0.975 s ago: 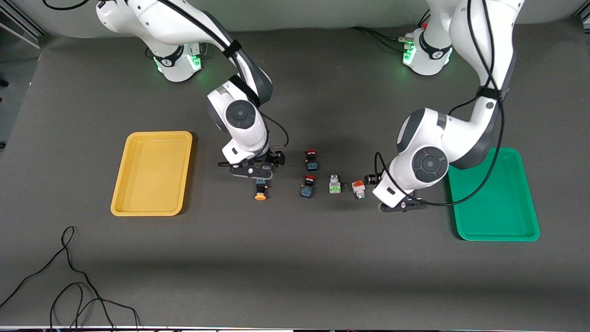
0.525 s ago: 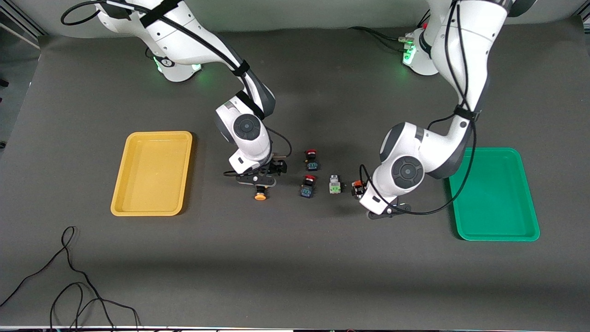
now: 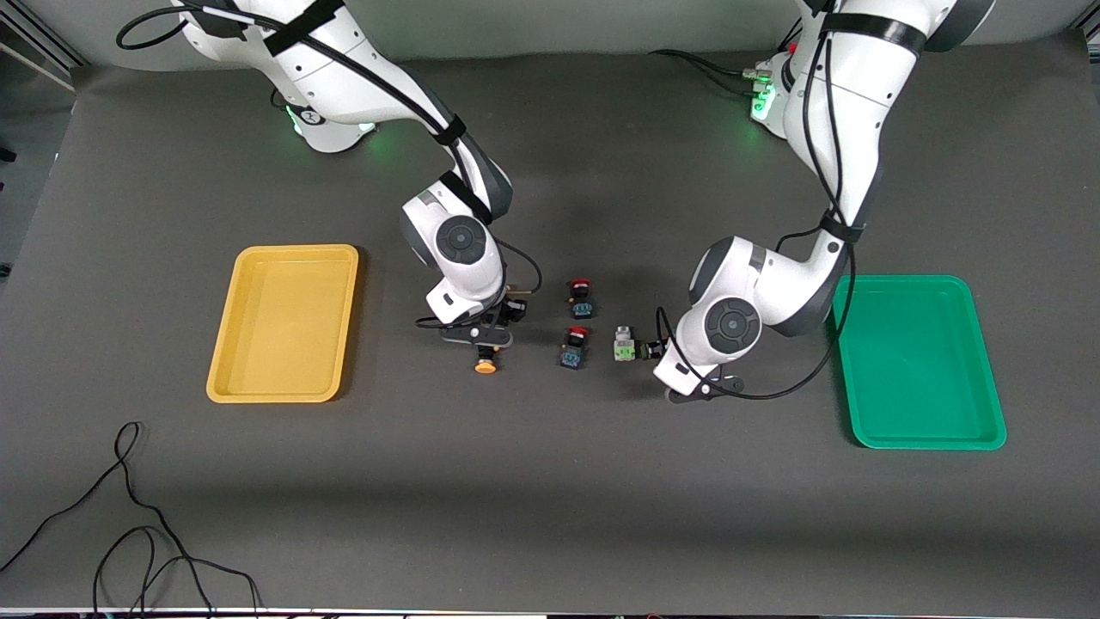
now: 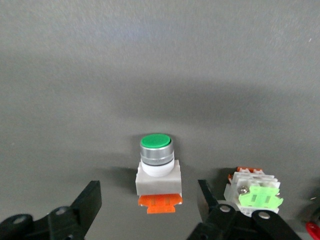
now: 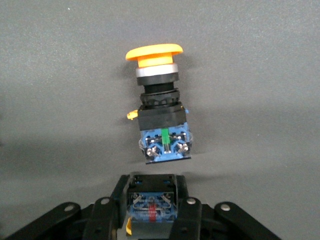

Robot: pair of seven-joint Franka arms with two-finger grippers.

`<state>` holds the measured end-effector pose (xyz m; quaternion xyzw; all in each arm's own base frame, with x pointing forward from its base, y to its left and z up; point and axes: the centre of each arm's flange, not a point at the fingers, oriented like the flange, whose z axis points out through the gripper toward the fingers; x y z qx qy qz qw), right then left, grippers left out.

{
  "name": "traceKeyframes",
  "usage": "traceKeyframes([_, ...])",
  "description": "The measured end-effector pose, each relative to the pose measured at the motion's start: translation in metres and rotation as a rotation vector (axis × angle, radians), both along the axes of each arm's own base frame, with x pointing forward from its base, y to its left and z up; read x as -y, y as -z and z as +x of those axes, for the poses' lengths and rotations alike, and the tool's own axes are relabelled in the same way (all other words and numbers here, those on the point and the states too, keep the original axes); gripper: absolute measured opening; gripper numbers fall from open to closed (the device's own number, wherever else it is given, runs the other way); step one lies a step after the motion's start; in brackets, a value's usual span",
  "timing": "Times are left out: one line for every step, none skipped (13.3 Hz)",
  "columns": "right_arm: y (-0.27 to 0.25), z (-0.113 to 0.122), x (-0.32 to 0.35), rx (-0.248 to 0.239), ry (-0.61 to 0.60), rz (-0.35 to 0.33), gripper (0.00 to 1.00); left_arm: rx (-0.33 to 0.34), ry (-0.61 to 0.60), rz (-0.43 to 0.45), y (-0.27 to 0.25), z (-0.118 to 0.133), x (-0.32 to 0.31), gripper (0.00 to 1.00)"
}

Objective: Place green and yellow buttons in trays
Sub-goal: 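Grasp the yellow button with the right gripper while the left gripper grasps the green button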

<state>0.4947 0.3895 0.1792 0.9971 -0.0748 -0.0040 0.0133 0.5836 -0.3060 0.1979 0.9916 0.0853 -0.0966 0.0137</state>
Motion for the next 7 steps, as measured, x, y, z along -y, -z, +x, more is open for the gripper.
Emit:
traceKeyframes([-0.003,0.002,0.0,0.005,-0.002,0.003,0.41,-0.002,0.003,0.001,0.003,-0.002,0.001,0.85])
traceKeyframes([-0.01,0.005,0.0,0.01,-0.005,0.005,0.41,-0.001,0.008,0.0,0.005,-0.005,0.005,0.85])
traceKeyframes([-0.022,0.011,0.002,0.0,-0.005,-0.004,0.41,0.003,0.012,-0.002,0.008,-0.006,0.008,0.77])
traceKeyframes([-0.043,0.021,0.007,-0.024,0.004,-0.021,0.41,0.007,0.015,-0.004,0.011,-0.007,0.01,0.66])
traceKeyframes([-0.073,0.034,0.015,-0.051,0.021,-0.031,0.41,0.009,0.016,-0.006,0.013,-0.007,0.011,0.52])
traceKeyframes([-0.109,0.047,0.023,-0.075,0.037,-0.028,0.41,0.01,0.016,-0.006,0.013,-0.007,0.012,0.41])
traceKeyframes([-0.149,0.057,0.031,-0.103,0.046,-0.018,0.41,0.012,0.016,-0.007,0.012,-0.006,0.012,0.41])
